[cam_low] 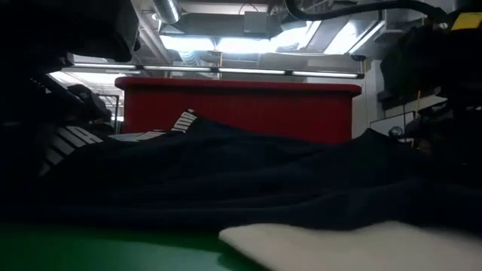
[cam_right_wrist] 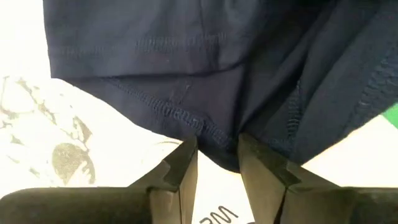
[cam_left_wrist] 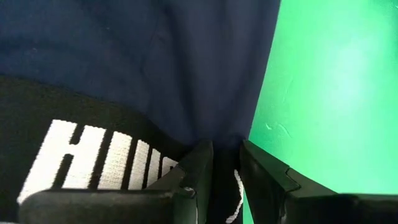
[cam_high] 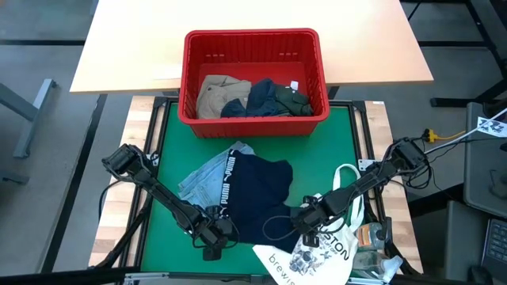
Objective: Fold Laundry from Bin
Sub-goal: Fold the dark blue boxer shorts
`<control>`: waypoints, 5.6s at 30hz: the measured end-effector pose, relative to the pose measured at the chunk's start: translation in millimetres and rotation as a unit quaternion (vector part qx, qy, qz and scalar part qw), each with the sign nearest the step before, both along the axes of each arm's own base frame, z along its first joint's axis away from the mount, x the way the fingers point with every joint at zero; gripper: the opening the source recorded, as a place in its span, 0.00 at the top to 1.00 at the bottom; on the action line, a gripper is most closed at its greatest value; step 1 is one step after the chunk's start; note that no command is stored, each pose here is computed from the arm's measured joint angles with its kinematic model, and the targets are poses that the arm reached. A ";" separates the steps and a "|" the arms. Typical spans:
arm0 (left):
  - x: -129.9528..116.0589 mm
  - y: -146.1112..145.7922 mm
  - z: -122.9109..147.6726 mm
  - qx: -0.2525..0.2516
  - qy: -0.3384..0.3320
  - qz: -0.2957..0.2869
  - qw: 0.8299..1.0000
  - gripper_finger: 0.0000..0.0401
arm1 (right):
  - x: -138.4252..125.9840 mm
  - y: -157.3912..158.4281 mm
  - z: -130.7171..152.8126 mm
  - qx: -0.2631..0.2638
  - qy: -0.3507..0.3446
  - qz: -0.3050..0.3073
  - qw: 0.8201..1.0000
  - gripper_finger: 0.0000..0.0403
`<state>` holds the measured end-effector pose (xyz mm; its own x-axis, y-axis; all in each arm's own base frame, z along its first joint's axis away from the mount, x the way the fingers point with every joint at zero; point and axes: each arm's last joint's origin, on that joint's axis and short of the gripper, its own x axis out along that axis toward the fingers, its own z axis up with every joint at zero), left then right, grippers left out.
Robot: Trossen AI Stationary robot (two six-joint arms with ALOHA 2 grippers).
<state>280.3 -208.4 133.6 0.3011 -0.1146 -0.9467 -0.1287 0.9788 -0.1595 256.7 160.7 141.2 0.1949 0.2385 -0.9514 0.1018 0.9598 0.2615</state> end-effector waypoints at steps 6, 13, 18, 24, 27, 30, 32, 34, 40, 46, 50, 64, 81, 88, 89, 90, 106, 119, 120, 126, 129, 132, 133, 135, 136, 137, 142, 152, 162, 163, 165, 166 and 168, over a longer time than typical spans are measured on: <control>-2.2 3.1 8.5 -0.009 -0.002 0.001 1.000 0.80 | 7.9 3.7 12.7 -0.025 -0.017 0.024 0.999 0.71; -2.0 2.8 22.9 -0.032 -0.027 0.013 0.999 0.80 | 20.1 10.6 38.6 -0.028 -0.037 0.037 0.998 0.71; 1.2 2.7 24.3 -0.036 -0.042 0.016 0.998 0.80 | 25.6 10.3 45.0 -0.066 -0.075 0.020 0.995 0.71; 6.0 3.9 26.7 -0.027 -0.073 0.030 0.996 0.80 | 28.6 5.0 45.6 -0.093 -0.091 -0.057 0.990 0.71; 6.2 4.2 27.1 -0.019 -0.080 0.034 0.996 0.80 | 31.0 5.7 44.1 -0.085 -0.094 -0.097 0.987 0.71; 6.6 4.7 27.3 -0.008 -0.089 0.039 0.995 0.80 | 35.1 8.2 38.6 -0.077 -0.099 -0.133 0.983 0.71; 7.1 4.9 27.7 -0.004 -0.094 0.041 0.995 0.80 | 38.3 9.9 35.1 -0.071 -0.106 -0.145 0.981 0.71; 7.5 5.1 28.0 -0.002 -0.097 0.043 0.994 0.80 | 41.9 10.0 31.8 -0.071 -0.113 -0.153 0.979 0.71; 7.5 5.0 28.4 -0.003 -0.099 0.043 0.994 0.80 | 48.3 6.0 22.4 -0.080 -0.109 -0.164 0.977 0.71; 7.8 4.7 27.4 0.000 -0.098 0.041 0.994 0.80 | 52.3 -0.3 19.4 -0.082 -0.103 -0.174 0.976 0.79; 8.8 3.2 14.9 0.011 -0.081 0.041 0.996 0.80 | 52.3 -0.5 19.2 -0.078 -0.099 -0.169 0.977 0.96; 9.6 2.3 3.3 0.019 -0.065 0.039 0.997 0.80 | 46.9 7.7 22.3 0.044 -0.016 -0.114 0.992 0.99; 8.7 0.7 3.8 -0.013 -0.044 0.035 0.998 0.80 | 43.4 9.7 22.2 0.091 0.031 -0.092 0.991 0.99; 8.6 0.7 3.8 -0.013 -0.044 0.036 0.998 0.80 | 42.6 8.8 21.6 0.081 0.032 -0.095 0.992 0.98; 8.6 0.7 3.9 -0.013 -0.044 0.035 0.998 0.80 | 41.9 8.5 21.3 0.079 0.035 -0.096 0.992 0.97; 8.6 0.7 3.9 -0.013 -0.044 0.036 0.998 0.80 | 41.0 8.0 21.0 0.076 0.040 -0.098 0.991 0.96; 9.8 0.9 4.5 -0.006 -0.056 0.041 0.998 0.80 | 28.5 13.2 19.1 0.098 0.128 -0.141 0.977 0.63; 9.7 0.7 4.7 -0.006 -0.058 0.041 0.997 0.80 | 29.8 31.6 21.0 -0.008 -0.040 -0.156 0.987 0.63; 9.7 0.6 4.7 -0.006 -0.058 0.041 0.997 0.80 | 30.4 31.3 21.1 -0.007 -0.043 -0.158 0.987 0.63; 9.7 0.6 4.7 -0.006 -0.058 0.041 0.997 0.80 | 30.2 32.1 21.1 0.002 -0.037 -0.153 0.987 0.63; 9.8 0.7 4.7 -0.006 -0.058 0.041 0.997 0.80 | 30.1 32.5 21.0 0.005 -0.034 -0.151 0.988 0.63; 9.8 0.7 4.8 -0.005 -0.059 0.041 0.997 0.80 | 31.2 33.1 16.1 0.000 -0.030 -0.150 0.988 0.63; 9.8 0.7 4.8 -0.005 -0.059 0.041 0.997 0.80 | 31.6 33.4 12.9 -0.002 -0.026 -0.149 0.989 0.63; 9.8 0.7 4.8 -0.005 -0.059 0.041 0.997 0.80 | 32.4 34.2 6.6 -0.006 -0.018 -0.147 0.989 0.63; 9.8 0.6 4.8 -0.005 -0.059 0.041 0.997 0.80 | 33.0 34.6 4.7 -0.007 -0.016 -0.147 0.989 0.63; 9.8 0.6 4.8 -0.005 -0.059 0.041 0.997 0.80 | 33.6 34.9 4.3 -0.007 -0.018 -0.147 0.989 0.63; 10.3 0.3 5.1 -0.007 -0.062 0.041 0.997 0.80 | 37.2 36.1 5.2 -0.009 -0.046 -0.152 0.987 0.63; 10.3 0.0 5.2 -0.010 -0.060 0.040 0.997 0.80 | 38.1 38.1 6.8 0.015 -0.042 -0.137 0.990 0.63; 10.2 0.0 5.2 -0.010 -0.060 0.040 0.997 0.80 | 43.4 42.5 14.5 0.030 -0.061 -0.106 0.992 0.63; 10.3 0.1 5.2 -0.010 -0.060 0.040 0.997 0.80 | 45.1 43.7 17.5 0.030 -0.067 -0.097 0.993 0.63; 10.3 0.1 5.2 -0.010 -0.060 0.040 0.997 0.80 | 49.1 46.3 24.4 0.033 -0.080 -0.083 0.993 0.63; 10.3 0.1 5.2 -0.010 -0.060 0.040 0.997 0.80 | 50.9 47.3 27.5 0.032 -0.089 -0.077 0.993 0.63; 10.2 0.0 5.2 -0.010 -0.060 0.040 0.997 0.80 | 53.5 48.3 31.4 0.025 -0.104 -0.077 0.991 0.63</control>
<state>290.5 -208.4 138.8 0.4212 -0.1048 -0.9009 -0.1849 0.9625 -0.1984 310.3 209.0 172.6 0.4239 0.2361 -0.8744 0.1846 0.9226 0.3386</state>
